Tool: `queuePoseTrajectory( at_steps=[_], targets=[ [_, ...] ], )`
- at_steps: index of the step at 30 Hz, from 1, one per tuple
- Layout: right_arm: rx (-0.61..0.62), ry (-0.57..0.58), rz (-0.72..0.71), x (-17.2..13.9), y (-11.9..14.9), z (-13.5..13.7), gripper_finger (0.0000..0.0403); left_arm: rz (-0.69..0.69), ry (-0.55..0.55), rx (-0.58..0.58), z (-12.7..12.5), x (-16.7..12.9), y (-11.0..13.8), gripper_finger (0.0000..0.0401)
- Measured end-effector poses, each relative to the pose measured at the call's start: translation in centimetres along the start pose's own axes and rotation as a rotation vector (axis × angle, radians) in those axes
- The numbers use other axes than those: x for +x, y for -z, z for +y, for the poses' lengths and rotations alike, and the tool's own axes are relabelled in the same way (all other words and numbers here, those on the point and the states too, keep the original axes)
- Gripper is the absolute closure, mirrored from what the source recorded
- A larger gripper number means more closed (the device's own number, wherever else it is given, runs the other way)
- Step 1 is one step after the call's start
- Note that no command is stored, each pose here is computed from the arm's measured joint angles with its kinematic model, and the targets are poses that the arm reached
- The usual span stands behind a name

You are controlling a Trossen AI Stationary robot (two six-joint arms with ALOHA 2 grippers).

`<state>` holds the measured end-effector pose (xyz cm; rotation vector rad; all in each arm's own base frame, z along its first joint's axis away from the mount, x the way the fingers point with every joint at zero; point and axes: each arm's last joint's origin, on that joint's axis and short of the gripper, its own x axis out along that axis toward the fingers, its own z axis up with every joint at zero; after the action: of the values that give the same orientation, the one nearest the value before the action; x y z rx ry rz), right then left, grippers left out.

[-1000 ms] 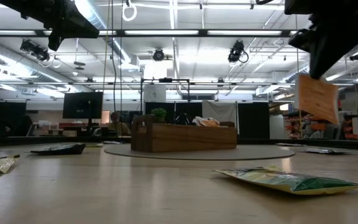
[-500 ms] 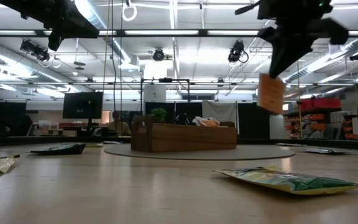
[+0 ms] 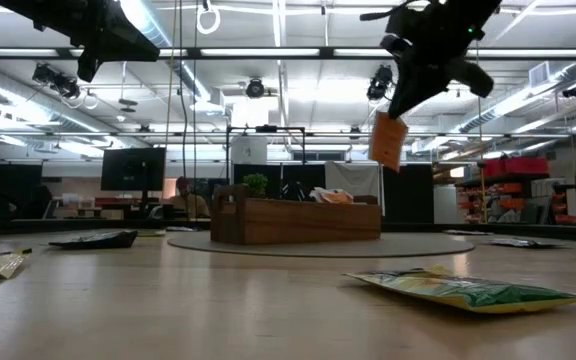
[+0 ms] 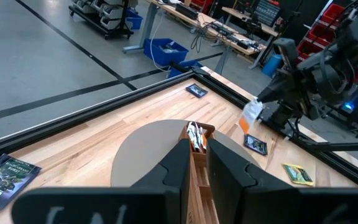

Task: Pick & Place Tea
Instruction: Put the orange tea bag into the right section of the wooden organizer

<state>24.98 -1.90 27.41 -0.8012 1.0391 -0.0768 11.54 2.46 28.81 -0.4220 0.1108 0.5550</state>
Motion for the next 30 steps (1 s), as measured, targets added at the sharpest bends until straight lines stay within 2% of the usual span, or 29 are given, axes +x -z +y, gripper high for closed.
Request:
queuePoseTrajectory(
  at_steps=[6,12,19,30],
  targets=[
    [-0.078,0.071,-0.032,0.5,0.1,-1.5,0.0403,0.0,0.0,0.0,0.0,0.0,0.0,0.0344],
    [-0.112,0.091,-0.055,1.3,0.3,-2.5,0.0403,0.0,0.0,0.0,0.0,0.0,0.0,0.0344],
    [-0.176,0.051,-0.024,3.5,-0.2,-2.0,0.0403,0.001,-0.001,0.0,0.0,0.0,0.0,0.0344],
    [-0.222,-0.011,-0.055,6.3,-1.0,-1.5,0.0403,0.001,-0.001,0.0,0.0,0.0,0.0,0.0344]
  ],
)
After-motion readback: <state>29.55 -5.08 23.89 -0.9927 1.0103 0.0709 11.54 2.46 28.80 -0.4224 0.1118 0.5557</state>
